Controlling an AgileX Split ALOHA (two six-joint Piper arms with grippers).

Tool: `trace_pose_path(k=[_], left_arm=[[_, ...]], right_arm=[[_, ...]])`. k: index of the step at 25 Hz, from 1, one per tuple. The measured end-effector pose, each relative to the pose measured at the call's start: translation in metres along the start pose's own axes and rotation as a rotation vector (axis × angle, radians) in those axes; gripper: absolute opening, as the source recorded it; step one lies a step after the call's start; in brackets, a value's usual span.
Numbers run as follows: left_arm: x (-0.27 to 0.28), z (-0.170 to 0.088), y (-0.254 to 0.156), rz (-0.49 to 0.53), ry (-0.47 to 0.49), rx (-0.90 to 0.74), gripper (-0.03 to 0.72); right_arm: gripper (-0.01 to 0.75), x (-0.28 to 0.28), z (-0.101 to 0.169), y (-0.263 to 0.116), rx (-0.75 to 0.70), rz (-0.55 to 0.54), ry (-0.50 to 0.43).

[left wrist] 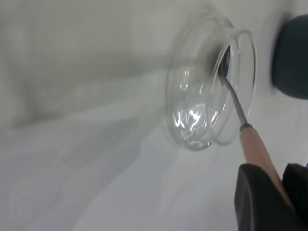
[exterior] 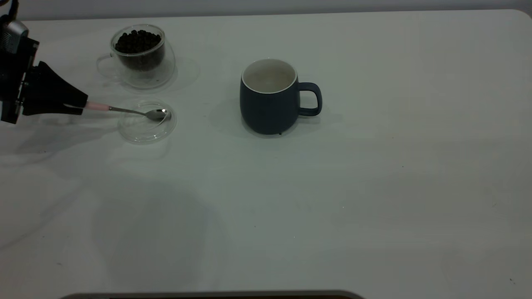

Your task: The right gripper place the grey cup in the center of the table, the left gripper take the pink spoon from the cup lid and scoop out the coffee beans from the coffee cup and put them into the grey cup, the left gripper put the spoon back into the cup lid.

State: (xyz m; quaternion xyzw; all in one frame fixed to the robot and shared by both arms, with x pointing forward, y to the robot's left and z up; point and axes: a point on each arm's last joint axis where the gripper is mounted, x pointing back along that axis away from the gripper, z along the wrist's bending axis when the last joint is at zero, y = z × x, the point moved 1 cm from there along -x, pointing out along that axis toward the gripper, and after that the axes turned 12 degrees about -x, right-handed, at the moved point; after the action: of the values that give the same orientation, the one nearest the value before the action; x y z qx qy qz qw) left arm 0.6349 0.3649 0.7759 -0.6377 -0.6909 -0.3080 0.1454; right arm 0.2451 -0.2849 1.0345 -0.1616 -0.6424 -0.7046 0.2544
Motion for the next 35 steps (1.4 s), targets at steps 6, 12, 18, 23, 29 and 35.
trace_pose_path(k=[6,12,18,23,29,35], left_arm=[[-0.007,-0.005,0.002,0.005,-0.003,-0.007,0.128],[-0.009,-0.006,0.003,0.014,-0.003,-0.025,0.265],[-0.009,-0.005,0.002,0.020,0.012,-0.055,0.497],[-0.003,-0.001,0.008,0.071,0.071,-0.099,0.584],[0.027,-0.004,0.043,0.152,0.199,-0.122,0.585],[0.084,-0.038,0.102,0.094,0.357,-0.077,0.585]], right_arm=[[0.588,0.000,0.000,0.000,0.000,0.000,0.000],[0.588,0.000,0.000,0.000,0.000,0.000,0.000],[0.588,0.000,0.000,0.000,0.000,0.000,0.000],[0.588,0.000,0.000,0.000,0.000,0.000,0.000],[0.588,0.000,0.000,0.000,0.000,0.000,0.000],[0.588,0.000,0.000,0.000,0.000,0.000,0.000]])
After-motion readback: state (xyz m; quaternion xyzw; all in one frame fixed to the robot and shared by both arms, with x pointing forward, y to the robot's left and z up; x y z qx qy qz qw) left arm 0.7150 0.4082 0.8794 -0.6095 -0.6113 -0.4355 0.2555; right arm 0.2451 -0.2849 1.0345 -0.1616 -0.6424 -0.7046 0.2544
